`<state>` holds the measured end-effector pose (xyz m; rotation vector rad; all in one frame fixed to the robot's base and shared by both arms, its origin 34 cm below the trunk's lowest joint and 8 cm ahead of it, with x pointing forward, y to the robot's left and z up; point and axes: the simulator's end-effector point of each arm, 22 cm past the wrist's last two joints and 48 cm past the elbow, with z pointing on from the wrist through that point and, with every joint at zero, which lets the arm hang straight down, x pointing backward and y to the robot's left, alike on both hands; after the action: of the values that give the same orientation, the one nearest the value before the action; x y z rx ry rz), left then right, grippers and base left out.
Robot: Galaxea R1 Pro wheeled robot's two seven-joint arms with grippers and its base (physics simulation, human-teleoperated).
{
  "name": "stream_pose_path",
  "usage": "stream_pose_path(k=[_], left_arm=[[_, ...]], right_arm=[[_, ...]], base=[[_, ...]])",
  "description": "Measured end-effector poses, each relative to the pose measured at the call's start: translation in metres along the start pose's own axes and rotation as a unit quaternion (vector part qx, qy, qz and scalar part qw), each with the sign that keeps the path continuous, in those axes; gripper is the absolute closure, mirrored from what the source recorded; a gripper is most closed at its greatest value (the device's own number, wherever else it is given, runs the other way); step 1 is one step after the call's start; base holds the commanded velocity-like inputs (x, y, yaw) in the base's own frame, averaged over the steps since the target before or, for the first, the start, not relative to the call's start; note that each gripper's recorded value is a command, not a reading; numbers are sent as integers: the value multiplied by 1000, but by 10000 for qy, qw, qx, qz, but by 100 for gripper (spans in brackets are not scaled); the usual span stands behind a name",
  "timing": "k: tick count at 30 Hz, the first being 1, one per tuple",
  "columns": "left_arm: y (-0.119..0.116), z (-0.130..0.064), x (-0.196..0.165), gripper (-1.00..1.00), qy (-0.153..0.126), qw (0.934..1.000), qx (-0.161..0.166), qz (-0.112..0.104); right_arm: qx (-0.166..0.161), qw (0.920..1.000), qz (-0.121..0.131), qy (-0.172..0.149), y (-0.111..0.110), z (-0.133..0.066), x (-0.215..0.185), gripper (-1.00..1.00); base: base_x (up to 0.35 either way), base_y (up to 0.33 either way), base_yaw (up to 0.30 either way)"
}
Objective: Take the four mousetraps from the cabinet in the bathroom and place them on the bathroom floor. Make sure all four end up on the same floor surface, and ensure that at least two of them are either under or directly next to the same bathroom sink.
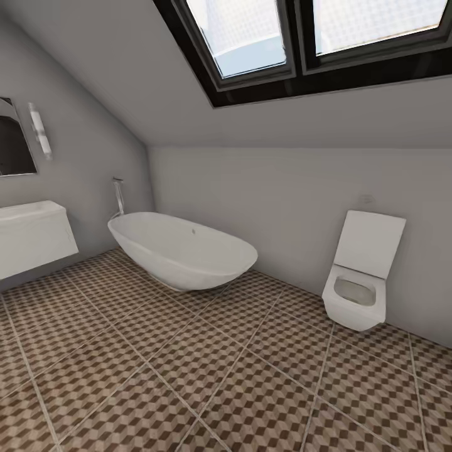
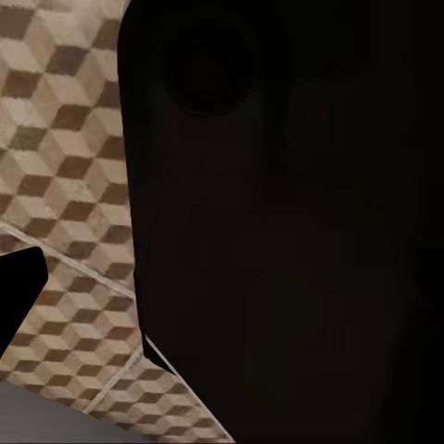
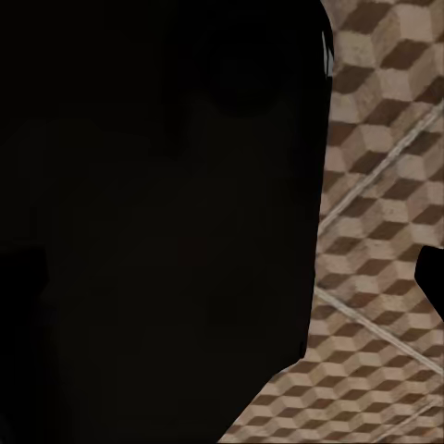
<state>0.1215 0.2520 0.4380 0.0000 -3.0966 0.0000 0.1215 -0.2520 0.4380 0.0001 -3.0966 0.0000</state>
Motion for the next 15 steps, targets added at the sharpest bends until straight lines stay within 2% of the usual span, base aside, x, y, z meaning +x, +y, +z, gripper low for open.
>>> stream_pose_path(k=[2, 15], left_arm=[[8, 0, -7, -100, -97, 9999, -46, -35], [8, 0, -17, -100, -216, 9997, -47, -81]], right_arm=[[-24, 10000, -69, -22, 2, 0, -2, -100], [-18, 10000, -70, -22, 2, 0, -2, -100]], base=[[0, 0, 0], [0, 0, 0]])
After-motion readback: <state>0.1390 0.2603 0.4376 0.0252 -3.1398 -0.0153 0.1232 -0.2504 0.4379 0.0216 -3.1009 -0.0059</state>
